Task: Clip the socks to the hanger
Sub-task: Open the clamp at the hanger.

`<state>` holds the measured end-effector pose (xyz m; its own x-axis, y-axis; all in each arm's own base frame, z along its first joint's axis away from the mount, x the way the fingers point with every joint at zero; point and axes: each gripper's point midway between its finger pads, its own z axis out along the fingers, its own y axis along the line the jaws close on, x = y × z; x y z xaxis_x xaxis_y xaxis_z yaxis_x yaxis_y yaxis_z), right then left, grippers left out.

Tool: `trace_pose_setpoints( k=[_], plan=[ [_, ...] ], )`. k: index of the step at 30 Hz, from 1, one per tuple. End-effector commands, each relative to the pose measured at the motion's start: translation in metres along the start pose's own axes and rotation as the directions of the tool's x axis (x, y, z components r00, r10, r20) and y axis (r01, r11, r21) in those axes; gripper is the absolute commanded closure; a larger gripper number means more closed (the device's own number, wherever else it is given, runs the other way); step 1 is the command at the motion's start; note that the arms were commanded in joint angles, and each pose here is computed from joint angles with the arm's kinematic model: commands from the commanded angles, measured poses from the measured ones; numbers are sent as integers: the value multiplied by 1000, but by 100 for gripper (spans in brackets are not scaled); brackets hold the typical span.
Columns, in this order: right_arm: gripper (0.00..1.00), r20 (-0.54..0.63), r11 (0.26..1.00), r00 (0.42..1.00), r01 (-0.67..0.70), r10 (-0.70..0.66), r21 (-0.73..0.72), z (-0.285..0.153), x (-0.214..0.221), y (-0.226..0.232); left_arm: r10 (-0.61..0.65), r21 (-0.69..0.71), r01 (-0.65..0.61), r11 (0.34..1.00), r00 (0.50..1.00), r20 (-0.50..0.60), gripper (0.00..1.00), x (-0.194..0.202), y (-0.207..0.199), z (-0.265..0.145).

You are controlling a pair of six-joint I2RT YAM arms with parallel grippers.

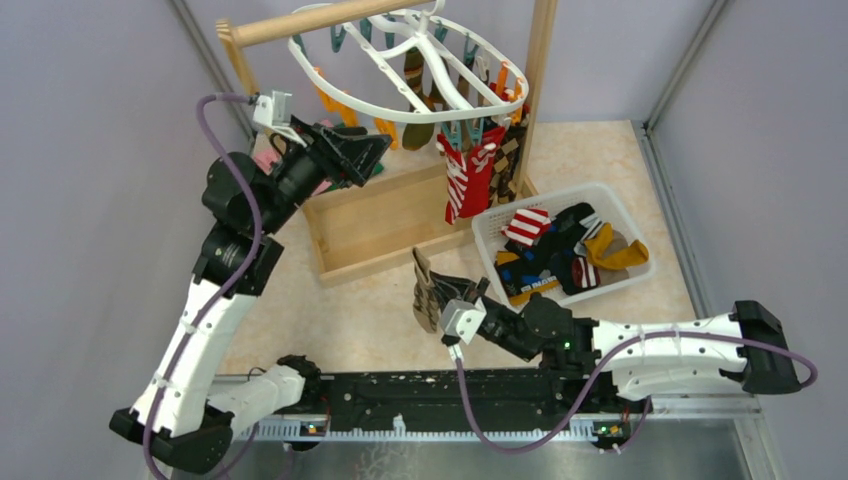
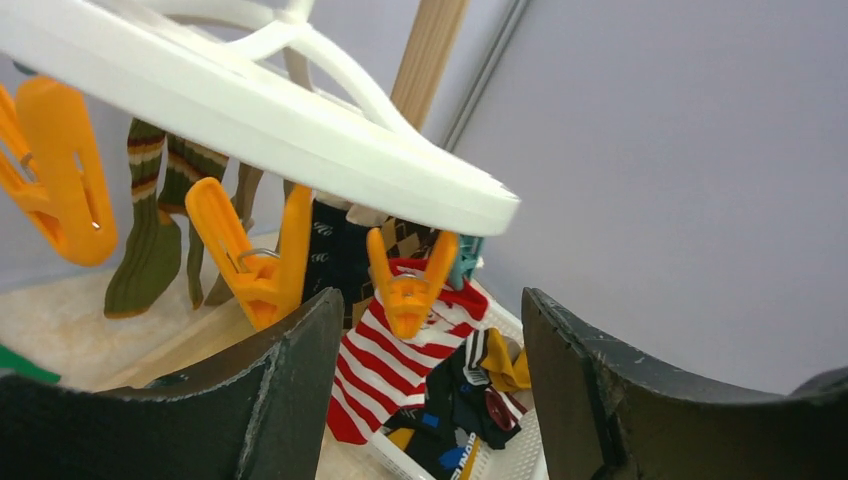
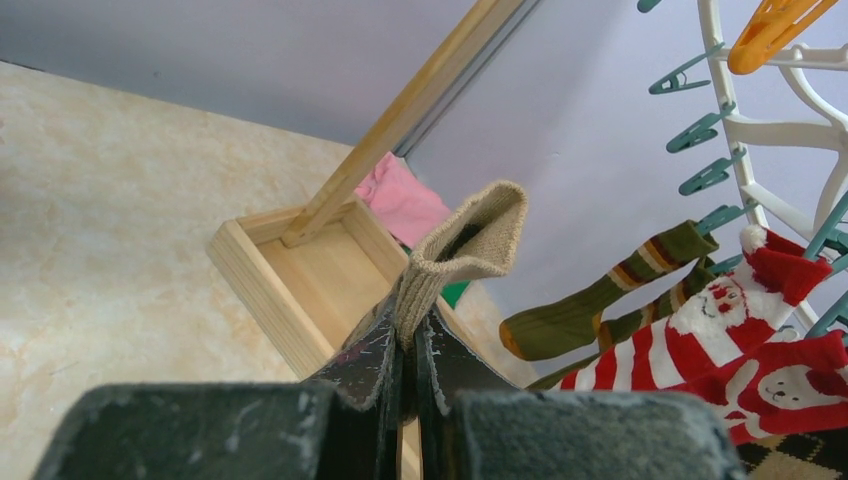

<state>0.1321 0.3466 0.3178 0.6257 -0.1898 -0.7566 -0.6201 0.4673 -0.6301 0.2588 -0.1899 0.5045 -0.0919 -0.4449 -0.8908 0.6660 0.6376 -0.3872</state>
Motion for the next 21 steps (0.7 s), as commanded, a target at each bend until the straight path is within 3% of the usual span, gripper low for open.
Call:
trace_pose_setpoints(
  k=[1,21],
  plan=[
    [100,70,996,996,-62,57,63,-6,-20,-17,-66,-58,65,996,998,-7,28,1,12,13],
    [100,74,996,996,-54,49,75,-6,-21,-20,-100,-19,100,995,995,8,31,1,2,31]
  ],
)
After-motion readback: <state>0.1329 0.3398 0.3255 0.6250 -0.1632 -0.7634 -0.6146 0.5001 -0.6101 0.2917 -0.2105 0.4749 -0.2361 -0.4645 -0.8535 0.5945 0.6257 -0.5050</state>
